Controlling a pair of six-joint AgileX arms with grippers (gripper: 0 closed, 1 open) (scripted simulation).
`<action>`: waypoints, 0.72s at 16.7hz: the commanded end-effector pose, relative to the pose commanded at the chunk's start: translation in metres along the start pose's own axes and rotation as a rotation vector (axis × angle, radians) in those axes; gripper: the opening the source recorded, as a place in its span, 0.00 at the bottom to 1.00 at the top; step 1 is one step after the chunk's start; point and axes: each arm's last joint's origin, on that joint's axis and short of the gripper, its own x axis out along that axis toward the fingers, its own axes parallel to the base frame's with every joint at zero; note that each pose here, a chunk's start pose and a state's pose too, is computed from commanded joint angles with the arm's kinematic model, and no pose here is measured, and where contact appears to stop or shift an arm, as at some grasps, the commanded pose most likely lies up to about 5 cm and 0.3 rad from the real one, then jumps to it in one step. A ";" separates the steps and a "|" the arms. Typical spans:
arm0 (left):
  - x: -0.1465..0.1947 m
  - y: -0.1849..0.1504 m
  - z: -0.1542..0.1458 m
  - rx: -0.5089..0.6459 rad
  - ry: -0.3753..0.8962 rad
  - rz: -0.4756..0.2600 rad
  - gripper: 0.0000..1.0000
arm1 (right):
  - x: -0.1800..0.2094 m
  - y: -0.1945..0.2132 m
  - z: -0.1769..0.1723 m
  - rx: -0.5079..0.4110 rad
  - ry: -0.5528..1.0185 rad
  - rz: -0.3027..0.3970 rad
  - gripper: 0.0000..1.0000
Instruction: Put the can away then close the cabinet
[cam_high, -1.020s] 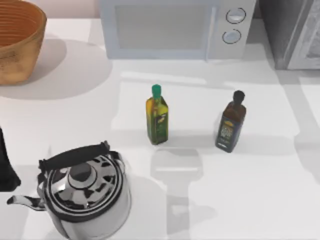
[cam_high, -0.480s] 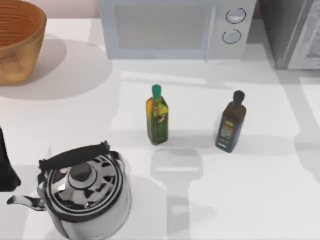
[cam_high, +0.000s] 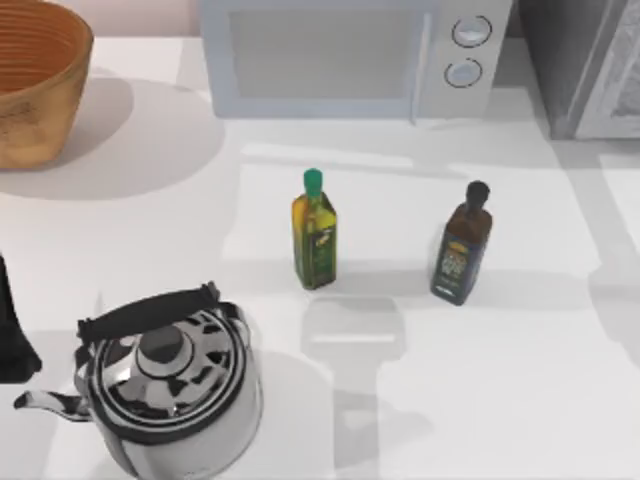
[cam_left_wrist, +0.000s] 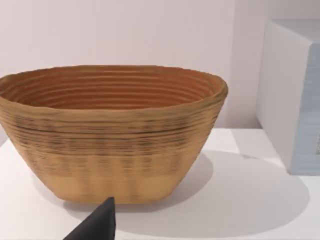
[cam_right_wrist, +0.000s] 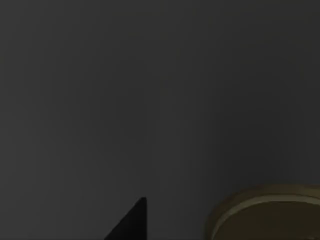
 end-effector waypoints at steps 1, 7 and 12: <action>0.000 0.000 0.000 0.000 0.000 0.000 1.00 | 0.000 0.000 0.000 0.000 0.000 0.000 1.00; 0.000 0.000 0.000 0.000 0.000 0.000 1.00 | 0.000 0.000 0.000 0.000 0.000 0.000 1.00; 0.000 0.000 0.000 0.000 0.000 0.000 1.00 | -0.012 -0.001 0.009 -0.005 -0.026 0.009 1.00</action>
